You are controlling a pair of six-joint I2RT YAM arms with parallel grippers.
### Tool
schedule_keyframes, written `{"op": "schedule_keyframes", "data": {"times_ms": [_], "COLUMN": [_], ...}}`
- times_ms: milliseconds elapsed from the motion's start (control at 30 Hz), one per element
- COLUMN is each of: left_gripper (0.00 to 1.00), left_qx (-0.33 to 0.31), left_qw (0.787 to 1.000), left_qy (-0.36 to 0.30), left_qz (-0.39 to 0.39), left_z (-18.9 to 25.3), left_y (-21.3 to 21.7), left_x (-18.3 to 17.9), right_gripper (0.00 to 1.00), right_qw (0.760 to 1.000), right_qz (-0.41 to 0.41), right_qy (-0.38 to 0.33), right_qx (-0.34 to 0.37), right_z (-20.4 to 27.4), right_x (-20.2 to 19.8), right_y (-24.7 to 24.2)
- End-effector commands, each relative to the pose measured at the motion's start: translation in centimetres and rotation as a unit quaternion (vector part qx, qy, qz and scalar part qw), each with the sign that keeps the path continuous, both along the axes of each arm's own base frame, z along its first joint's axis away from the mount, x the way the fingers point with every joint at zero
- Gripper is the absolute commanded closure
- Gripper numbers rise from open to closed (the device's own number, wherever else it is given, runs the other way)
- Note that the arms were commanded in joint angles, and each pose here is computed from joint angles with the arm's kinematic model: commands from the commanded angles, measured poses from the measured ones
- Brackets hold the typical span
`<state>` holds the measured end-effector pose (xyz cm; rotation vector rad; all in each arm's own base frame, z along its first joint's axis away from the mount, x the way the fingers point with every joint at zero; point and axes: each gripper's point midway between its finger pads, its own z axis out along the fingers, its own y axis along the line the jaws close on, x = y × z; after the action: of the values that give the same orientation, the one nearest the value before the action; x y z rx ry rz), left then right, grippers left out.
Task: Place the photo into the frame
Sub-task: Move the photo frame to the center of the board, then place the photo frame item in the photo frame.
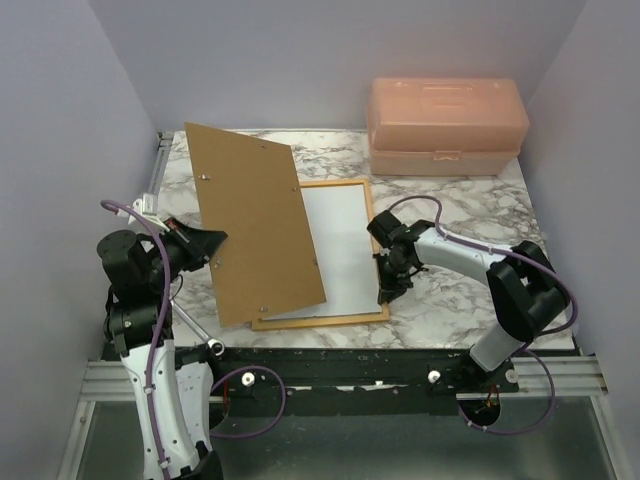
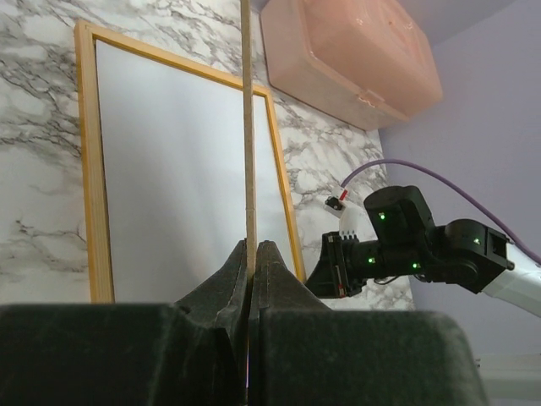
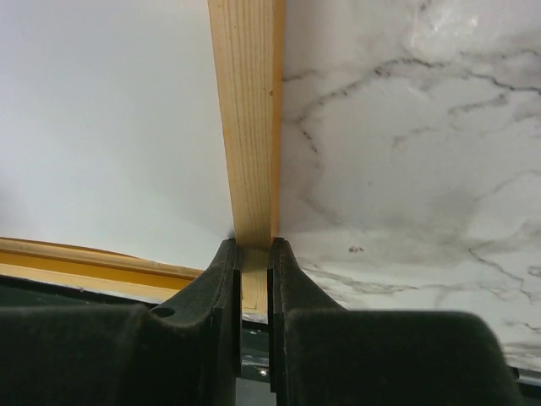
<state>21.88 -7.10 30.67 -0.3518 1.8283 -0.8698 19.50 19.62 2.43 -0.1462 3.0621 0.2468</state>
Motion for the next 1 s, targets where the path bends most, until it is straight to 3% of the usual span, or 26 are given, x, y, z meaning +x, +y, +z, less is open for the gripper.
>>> {"op": "schedule_keyframes", "data": {"times_ms": [0,67,100,167,233,333,600,967], "left_gripper": [1.00,1.00,1.00,1.00,1.00,1.00,1.00,1.00], "left_qx": [-0.021,-0.031,-0.037,-0.051,-0.066,-0.092,-0.146,-0.170], "left_qw": [0.998,0.998,0.997,0.996,0.995,0.992,0.983,0.976], "left_qy": [-0.034,-0.027,-0.023,-0.013,-0.004,0.004,0.032,0.060], "left_qz": [-0.043,-0.054,-0.061,-0.071,-0.078,-0.088,-0.103,-0.122], "left_z": [1.4,0.8,0.5,-0.1,-0.8,-1.7,-4.8,-7.4], "left_y": [-1.2,-1.5,-1.7,-1.9,-2.1,-2.5,-2.8,-3.8], "left_x": [0.0,0.0,0.0,0.1,0.3,0.5,1.5,3.7], "right_gripper": [0.96,0.91,0.83,0.57,0.44,0.37,0.33,0.37], "right_qw": [1.000,1.000,1.000,0.999,0.998,0.994,0.973,0.955], "right_qz": [-0.005,-0.005,-0.005,-0.003,-0.004,-0.014,-0.073,-0.122], "right_qy": [0.013,-0.002,-0.008,-0.016,-0.016,-0.002,0.020,0.041], "right_qx": [0.003,0.010,0.016,0.035,0.062,0.112,0.216,0.268], "right_z": [1.2,2.3,2.9,3.9,4.9,5.8,6.7,4.8], "right_x": [-1.5,-0.6,-0.1,0.7,1.4,2.2,5.0,6.4], "right_y": [-0.4,0.1,0.5,1.6,2.7,3.9,1.6,-0.8]}}
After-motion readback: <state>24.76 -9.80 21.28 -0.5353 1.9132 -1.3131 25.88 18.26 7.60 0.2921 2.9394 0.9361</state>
